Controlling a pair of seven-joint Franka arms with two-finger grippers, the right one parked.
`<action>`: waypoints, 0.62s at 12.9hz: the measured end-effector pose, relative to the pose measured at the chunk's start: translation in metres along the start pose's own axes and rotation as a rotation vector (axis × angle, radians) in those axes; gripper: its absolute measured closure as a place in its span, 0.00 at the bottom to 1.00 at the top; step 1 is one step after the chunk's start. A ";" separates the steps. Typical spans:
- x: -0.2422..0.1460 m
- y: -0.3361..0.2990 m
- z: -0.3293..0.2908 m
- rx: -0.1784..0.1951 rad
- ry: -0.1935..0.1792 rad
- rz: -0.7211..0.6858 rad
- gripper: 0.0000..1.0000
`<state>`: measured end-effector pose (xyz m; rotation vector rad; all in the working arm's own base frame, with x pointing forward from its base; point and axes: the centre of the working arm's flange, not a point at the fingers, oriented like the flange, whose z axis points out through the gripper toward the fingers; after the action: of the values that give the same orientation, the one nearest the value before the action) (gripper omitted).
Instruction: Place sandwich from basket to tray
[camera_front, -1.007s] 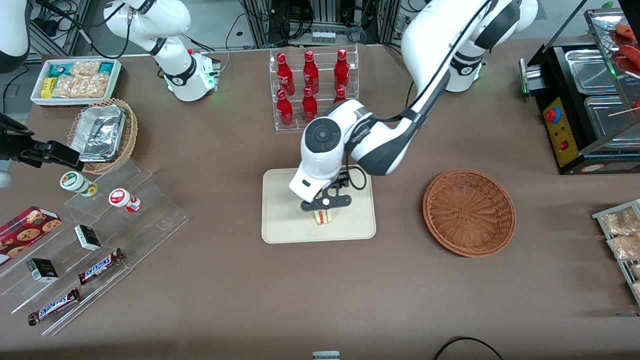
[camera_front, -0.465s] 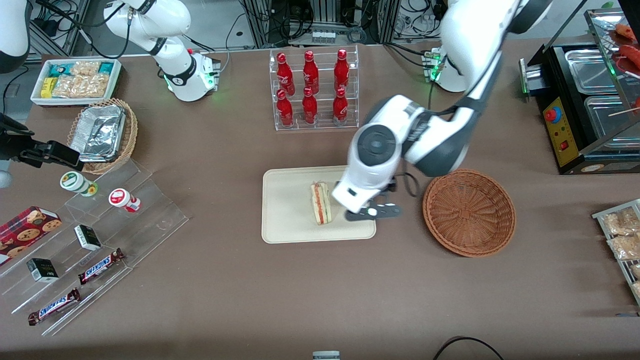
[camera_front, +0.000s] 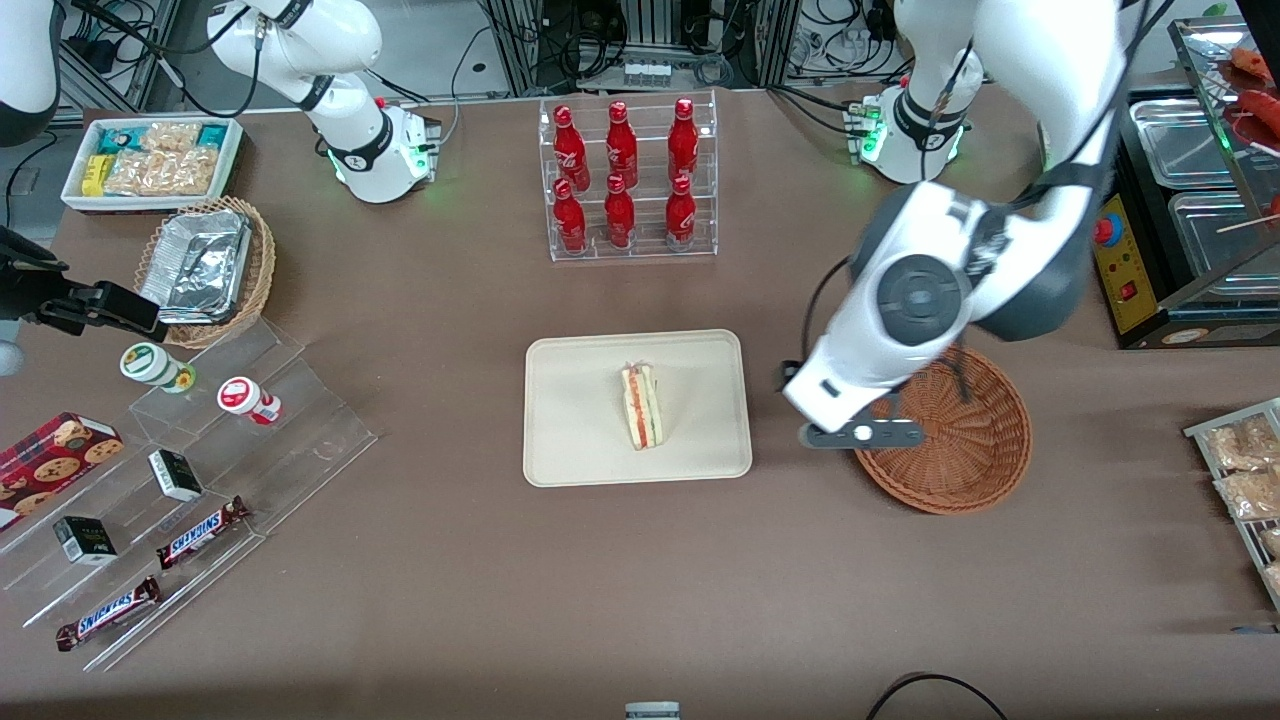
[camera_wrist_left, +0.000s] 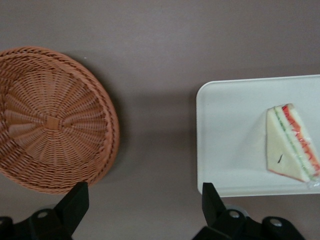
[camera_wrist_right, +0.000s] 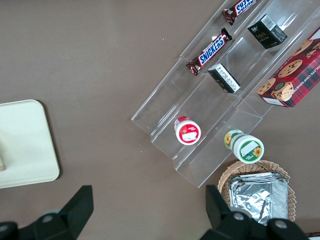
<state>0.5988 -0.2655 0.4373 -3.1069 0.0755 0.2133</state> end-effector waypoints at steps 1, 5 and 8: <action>-0.002 -0.023 -0.005 -0.001 -0.001 0.024 0.00; -0.021 -0.119 -0.032 -0.004 -0.035 0.089 0.00; -0.040 -0.160 -0.063 0.000 -0.051 0.100 0.00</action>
<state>0.5758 -0.1056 0.5085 -3.0982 0.2299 0.2944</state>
